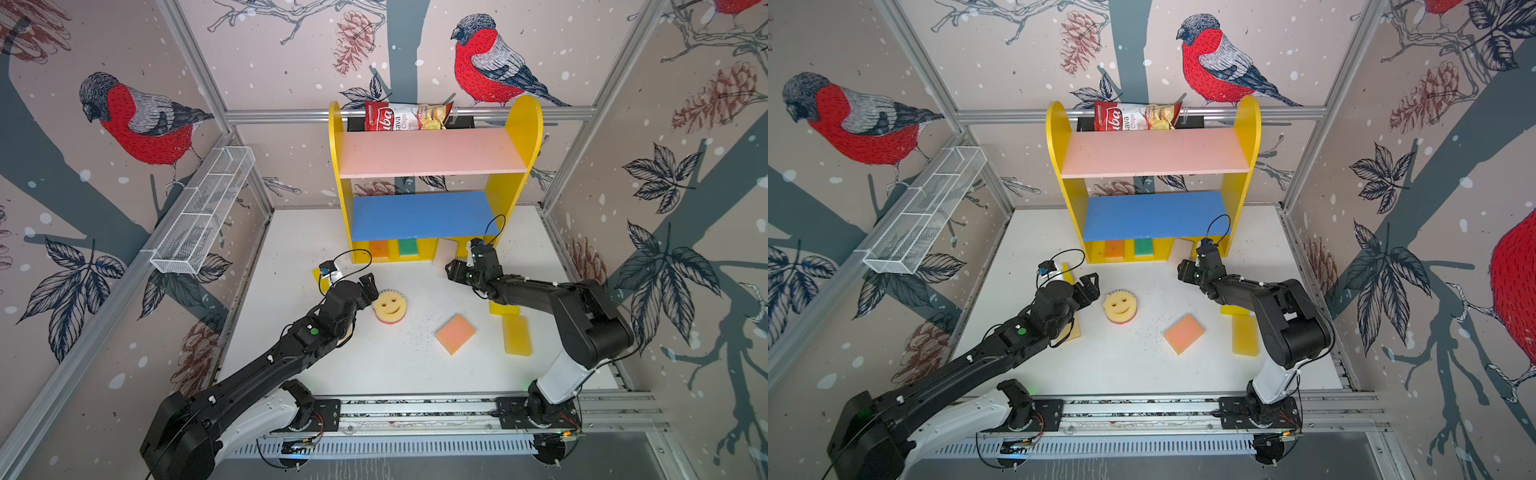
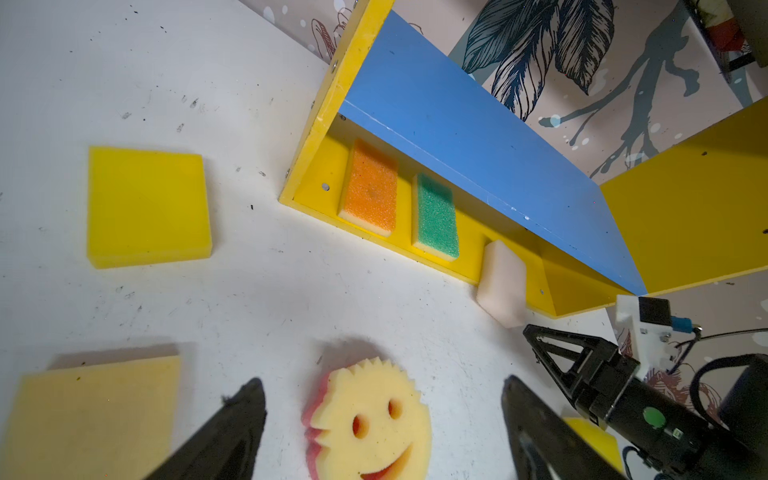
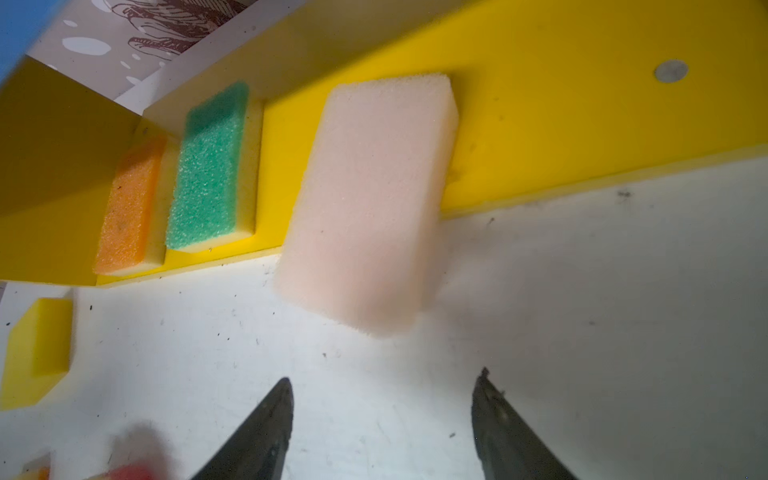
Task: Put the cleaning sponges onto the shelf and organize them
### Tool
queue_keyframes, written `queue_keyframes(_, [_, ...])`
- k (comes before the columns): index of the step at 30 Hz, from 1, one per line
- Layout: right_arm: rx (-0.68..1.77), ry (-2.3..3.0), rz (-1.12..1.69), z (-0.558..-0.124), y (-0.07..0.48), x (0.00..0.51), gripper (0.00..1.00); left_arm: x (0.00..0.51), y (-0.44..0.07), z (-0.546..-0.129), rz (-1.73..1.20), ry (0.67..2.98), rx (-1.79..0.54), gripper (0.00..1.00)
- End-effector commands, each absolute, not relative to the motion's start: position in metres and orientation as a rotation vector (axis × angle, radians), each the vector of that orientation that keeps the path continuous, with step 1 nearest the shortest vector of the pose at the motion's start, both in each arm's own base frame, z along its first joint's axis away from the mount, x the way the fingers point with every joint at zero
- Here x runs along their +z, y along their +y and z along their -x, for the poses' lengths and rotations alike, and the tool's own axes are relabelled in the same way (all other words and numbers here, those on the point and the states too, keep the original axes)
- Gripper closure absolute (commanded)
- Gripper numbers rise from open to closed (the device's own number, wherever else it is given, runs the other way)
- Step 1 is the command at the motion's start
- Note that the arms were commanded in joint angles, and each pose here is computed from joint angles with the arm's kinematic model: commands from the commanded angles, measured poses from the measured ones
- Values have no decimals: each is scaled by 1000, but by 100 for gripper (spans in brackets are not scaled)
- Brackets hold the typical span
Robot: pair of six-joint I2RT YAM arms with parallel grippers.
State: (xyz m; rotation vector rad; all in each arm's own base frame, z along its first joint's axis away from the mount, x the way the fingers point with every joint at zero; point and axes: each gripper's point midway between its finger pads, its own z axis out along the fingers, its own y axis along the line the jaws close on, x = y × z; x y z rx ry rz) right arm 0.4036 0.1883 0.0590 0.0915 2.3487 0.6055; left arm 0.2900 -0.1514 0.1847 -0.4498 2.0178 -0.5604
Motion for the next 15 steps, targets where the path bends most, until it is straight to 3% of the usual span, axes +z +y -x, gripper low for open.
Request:
queue_keyframes(1, [725,2326,-122,-414,198,65,33,191,-149,-289,461,1994,-576,12])
queue_keyframes(9, [755,2321,-172,-437,204,57,35,201,-143,-287,473,1966,-571,12])
queue_keyframes(11, [729,2324,-203,-442,201,51,46,202,-144,-287,471,1966,-573,12])
queue_keyframes(14, [742,2296,-219,-441,199,52,79,203,-143,-287,472,1970,-573,12])
queue_keyframes(15, [746,2297,-217,-439,199,52,84,203,-143,-286,473,1971,-570,12])
